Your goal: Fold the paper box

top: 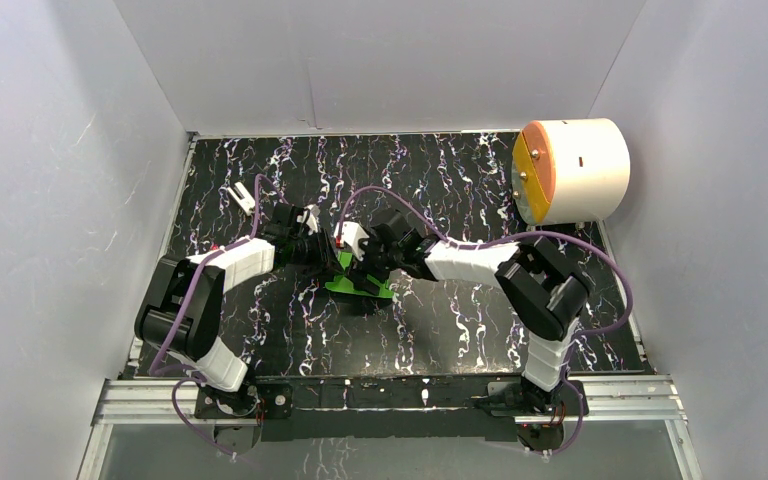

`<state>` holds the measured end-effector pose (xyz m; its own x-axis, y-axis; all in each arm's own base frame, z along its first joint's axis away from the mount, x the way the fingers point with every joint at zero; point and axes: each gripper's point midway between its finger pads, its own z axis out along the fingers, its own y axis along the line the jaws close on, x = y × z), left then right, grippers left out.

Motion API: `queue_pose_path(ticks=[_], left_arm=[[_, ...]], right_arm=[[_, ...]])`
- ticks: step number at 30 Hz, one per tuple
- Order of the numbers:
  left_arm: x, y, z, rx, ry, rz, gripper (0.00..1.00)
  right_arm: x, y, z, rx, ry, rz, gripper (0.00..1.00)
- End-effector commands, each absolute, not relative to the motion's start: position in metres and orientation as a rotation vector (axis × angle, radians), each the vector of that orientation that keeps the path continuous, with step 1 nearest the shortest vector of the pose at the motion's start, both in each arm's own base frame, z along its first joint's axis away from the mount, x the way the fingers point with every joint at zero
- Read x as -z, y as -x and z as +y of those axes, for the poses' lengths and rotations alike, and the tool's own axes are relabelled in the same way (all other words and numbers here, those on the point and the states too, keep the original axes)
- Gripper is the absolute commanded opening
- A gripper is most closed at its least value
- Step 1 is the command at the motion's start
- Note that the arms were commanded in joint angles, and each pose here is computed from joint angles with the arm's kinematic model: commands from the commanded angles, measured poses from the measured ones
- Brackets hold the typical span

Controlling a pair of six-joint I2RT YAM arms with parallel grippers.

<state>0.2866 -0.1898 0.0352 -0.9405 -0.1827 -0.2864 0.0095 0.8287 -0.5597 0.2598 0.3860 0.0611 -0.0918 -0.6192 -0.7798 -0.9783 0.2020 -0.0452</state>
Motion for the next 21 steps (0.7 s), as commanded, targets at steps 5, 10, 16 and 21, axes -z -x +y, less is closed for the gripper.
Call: queue_pose_path(ticks=[5,10,16,21], left_arm=[[-0.035,-0.276,-0.191,0.841,0.112,2.721,0.31],[-0.034,-0.275,-0.192,0.850,0.109,2.724,0.31],[-0.033,-0.274,-0.193,0.856,0.110,2.733,0.31],[-0.031,-0.273,-0.194,0.867,0.109,2.742,0.31]], right_arm=[[-0.064,-0.276,0.397,-0.606,1.517,1.695,0.81],[-0.041,-0.275,0.390,-0.545,1.543,1.742,0.81],[-0.019,-0.277,0.380,-0.461,1.564,1.788,0.78],[-0.004,-0.277,0.373,-0.390,1.596,1.815,0.78]])
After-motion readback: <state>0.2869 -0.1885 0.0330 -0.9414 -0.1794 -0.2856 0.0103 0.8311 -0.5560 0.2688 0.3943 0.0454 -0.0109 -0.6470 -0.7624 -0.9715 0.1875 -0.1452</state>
